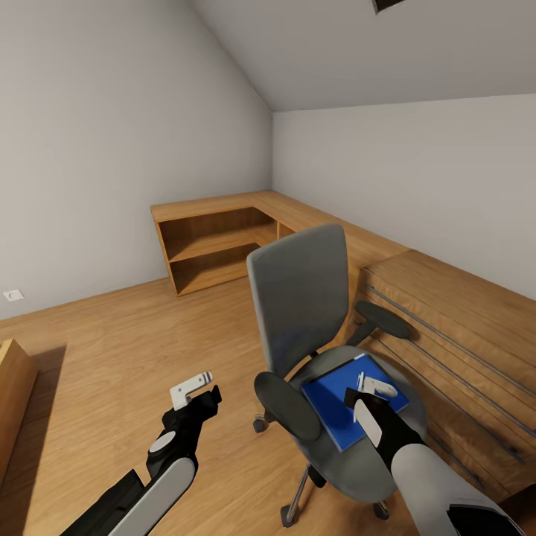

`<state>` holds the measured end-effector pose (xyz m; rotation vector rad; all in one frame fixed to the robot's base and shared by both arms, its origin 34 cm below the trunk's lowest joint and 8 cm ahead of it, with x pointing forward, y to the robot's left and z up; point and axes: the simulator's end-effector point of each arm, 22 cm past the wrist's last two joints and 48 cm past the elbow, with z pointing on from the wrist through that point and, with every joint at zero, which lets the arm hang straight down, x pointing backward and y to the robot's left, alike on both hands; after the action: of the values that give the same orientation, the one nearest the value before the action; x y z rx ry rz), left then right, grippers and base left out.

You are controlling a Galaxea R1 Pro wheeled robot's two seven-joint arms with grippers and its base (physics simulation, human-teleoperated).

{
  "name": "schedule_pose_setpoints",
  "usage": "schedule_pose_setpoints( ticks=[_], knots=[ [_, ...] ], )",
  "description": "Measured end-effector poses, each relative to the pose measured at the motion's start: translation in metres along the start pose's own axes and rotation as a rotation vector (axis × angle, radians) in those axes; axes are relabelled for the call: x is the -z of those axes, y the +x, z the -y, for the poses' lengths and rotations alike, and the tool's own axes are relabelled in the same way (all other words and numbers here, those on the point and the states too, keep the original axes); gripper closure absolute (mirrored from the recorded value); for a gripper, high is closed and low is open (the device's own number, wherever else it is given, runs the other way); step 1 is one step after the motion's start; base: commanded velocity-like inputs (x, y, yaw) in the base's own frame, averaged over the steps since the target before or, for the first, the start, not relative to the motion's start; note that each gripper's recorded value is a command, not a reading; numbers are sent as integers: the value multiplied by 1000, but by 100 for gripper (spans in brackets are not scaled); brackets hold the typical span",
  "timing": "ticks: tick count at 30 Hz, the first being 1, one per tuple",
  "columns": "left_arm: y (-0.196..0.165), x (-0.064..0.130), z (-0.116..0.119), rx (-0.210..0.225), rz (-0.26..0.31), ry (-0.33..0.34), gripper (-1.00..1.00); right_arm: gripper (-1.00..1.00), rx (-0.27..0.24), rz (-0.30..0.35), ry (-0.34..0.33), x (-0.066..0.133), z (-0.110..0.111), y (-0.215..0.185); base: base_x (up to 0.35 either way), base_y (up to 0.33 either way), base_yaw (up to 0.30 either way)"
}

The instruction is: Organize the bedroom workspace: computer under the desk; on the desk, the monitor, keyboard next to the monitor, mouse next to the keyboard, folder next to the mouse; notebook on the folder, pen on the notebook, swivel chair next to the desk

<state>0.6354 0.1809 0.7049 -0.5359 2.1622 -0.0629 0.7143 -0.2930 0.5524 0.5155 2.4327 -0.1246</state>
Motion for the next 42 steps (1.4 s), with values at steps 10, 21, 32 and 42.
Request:
schedule_pose_setpoints(
  ticks=[10,21,32,42],
  knots=[
    [-13,10,6,-6,1,5,-100,100,-2,-2,1,12,-1,-11,0,0,0],
    [-29,20,12,-9,3,3,-100,100,-8,20,-2,29,-3,-36,0,0,0],
    [-45,31,17,-9,3,2,-100,100,-10,107,-53,70,-21,-119,-129,0,0],
    [-57,41,23,-12,1,6,-100,100,-14,187,-87,120,-19,-157,-328,0,0]
  ],
)
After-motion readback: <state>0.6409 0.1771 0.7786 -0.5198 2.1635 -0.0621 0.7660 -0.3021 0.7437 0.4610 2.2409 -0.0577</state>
